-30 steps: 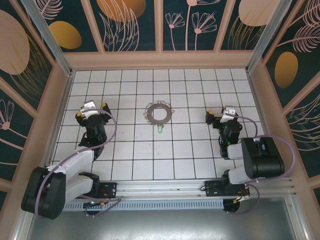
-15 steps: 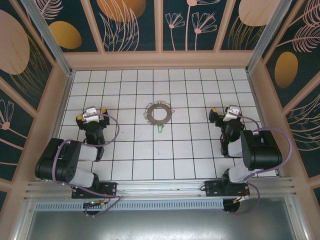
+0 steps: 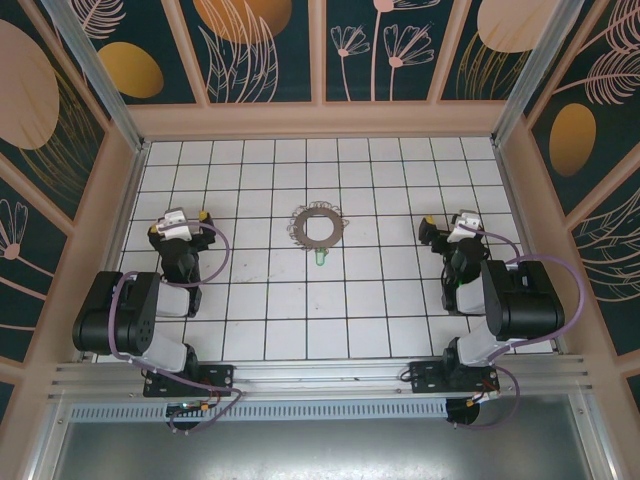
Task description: Put the keys on the keyring
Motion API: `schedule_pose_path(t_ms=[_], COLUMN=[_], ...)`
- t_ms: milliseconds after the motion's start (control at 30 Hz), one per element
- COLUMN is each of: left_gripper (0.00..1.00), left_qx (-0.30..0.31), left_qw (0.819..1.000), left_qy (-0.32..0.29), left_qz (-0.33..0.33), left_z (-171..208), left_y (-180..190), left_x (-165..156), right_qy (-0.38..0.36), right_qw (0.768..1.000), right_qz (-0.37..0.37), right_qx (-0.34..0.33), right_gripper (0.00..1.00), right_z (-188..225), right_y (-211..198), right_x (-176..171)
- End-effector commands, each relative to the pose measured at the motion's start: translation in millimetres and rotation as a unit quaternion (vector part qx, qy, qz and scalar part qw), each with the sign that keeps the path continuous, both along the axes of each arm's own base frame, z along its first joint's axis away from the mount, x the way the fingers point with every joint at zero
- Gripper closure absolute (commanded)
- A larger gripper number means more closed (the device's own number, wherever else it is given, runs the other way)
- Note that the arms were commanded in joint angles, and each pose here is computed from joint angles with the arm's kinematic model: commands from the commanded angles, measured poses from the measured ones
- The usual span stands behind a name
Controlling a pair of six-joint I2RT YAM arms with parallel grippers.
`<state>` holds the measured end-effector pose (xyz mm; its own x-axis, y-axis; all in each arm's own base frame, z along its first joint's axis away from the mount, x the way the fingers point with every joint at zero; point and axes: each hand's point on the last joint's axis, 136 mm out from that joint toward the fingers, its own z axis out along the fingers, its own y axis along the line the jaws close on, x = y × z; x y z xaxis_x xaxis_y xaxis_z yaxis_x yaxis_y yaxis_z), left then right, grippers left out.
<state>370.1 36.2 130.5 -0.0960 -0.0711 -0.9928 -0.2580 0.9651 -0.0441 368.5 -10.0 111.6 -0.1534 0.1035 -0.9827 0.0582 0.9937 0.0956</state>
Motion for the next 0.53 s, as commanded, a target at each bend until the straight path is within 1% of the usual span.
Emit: schedule_pose_path(t_ms=[0, 500], left_gripper=[0.01, 0.01], left_qx=[-0.010, -0.010], left_qw=[1.000, 1.000], left_qy=[-0.019, -0.018], left_qz=[-0.011, -0.011], left_z=[7.0, 7.0], left_y=[-3.1, -3.2], left_x=[0.5, 1.1], right_qy=[-0.029, -0.029], right_qw=[1.000, 1.000], right_qz=[-0.006, 0.000], right_qx=[0.005, 0.003], right_gripper=[0.01, 0.01], right_z=[15.2, 15.4], right_y=[-3.0, -1.3], right_x=[5.9, 5.9])
